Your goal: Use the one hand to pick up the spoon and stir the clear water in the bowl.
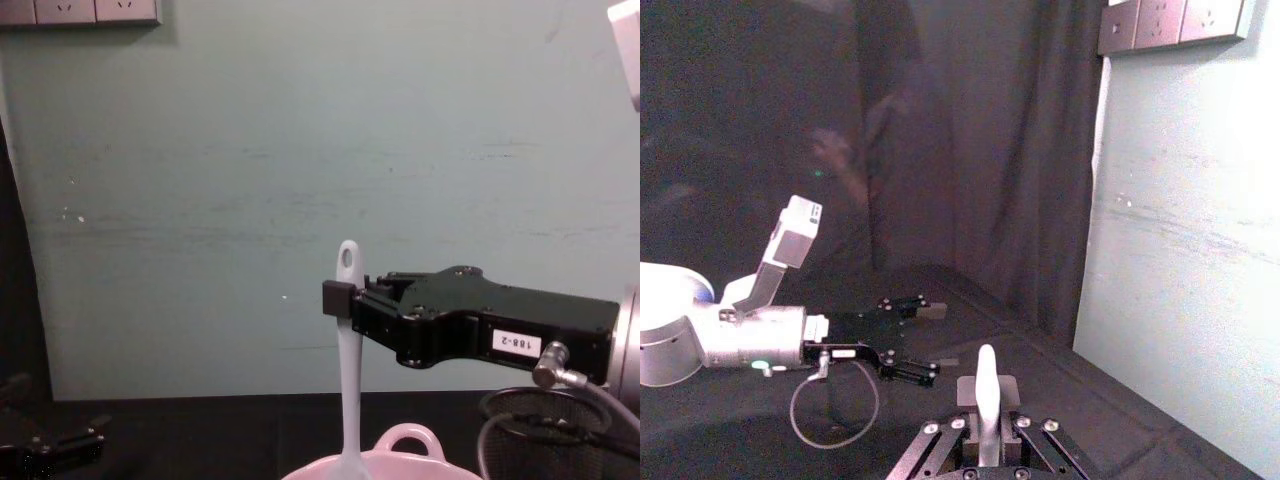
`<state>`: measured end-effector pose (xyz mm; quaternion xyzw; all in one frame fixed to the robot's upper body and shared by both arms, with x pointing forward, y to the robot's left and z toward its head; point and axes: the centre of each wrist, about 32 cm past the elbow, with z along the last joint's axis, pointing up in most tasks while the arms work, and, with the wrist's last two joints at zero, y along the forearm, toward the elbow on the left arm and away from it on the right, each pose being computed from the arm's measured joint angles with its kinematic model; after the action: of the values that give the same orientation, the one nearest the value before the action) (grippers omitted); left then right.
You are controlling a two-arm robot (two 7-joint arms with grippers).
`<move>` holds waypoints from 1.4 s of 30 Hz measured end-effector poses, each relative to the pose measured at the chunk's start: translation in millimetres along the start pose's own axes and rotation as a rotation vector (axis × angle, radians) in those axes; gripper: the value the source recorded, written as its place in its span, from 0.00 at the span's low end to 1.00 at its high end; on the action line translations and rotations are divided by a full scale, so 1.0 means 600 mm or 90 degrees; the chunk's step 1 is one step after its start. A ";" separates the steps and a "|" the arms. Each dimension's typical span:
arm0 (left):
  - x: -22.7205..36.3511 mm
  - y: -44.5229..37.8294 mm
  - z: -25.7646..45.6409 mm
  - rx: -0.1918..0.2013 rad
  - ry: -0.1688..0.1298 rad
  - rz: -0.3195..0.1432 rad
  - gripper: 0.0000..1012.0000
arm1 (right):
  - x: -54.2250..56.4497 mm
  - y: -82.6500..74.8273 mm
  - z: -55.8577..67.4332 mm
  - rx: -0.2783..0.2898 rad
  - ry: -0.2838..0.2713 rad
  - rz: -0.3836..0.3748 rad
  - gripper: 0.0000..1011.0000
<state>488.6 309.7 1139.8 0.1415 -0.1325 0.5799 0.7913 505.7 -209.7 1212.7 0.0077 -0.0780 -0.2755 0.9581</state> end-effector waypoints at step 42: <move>0.0000 0.000 0.000 0.000 0.000 0.000 0.99 | 0.036 0.026 -0.041 -0.014 0.010 -0.049 0.12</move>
<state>488.6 309.7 1139.8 0.1415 -0.1325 0.5799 0.7913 535.6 -208.6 1192.5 0.0024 -0.0675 -0.3127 0.9474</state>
